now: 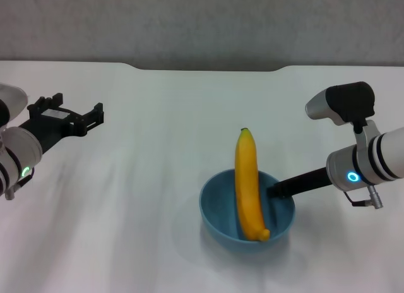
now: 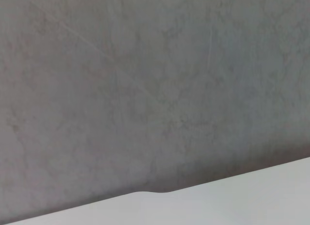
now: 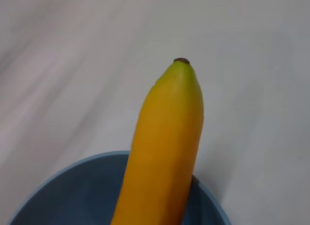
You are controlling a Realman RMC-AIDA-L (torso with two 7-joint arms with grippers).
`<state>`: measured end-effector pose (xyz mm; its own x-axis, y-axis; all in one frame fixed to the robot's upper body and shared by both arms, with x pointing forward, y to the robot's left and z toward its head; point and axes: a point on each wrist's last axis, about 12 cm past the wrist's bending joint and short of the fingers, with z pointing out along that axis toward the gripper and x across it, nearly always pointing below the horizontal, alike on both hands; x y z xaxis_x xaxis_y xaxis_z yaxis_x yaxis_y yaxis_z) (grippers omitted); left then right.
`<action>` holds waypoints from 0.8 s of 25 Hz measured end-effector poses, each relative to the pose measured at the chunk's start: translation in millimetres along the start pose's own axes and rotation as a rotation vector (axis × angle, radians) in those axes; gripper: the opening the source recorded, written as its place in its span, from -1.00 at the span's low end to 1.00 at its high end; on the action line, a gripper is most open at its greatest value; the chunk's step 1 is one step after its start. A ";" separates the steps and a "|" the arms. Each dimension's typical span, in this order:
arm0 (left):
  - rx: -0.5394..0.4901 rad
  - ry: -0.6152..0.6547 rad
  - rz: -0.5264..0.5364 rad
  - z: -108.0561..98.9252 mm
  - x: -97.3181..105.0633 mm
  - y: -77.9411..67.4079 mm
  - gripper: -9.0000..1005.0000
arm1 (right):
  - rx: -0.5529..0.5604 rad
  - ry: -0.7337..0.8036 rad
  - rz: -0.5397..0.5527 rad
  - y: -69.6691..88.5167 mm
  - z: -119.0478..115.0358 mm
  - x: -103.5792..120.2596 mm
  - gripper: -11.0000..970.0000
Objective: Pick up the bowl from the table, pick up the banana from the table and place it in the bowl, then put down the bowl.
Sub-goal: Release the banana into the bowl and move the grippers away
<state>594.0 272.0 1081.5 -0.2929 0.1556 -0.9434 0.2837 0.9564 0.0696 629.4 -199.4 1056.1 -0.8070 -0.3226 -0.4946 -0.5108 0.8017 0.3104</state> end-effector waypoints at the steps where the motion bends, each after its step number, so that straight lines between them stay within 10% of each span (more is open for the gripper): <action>1: 0.000 0.000 0.000 0.0 0.0 0.0 0.78 | 0.003 -0.001 0.001 -0.6 -0.1 0.2 -0.90; 20: 0.002 0.001 -0.015 -0.2 1.6 -0.3 0.78 | 0.031 -0.017 -0.022 -3.5 0.4 -1.4 -0.90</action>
<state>593.3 272.0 1080.1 -0.2983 0.1418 -0.9439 0.2812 0.9581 0.0551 632.4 -201.6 1055.4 -0.7903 -0.3319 -0.5150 -0.5186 0.8100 0.2738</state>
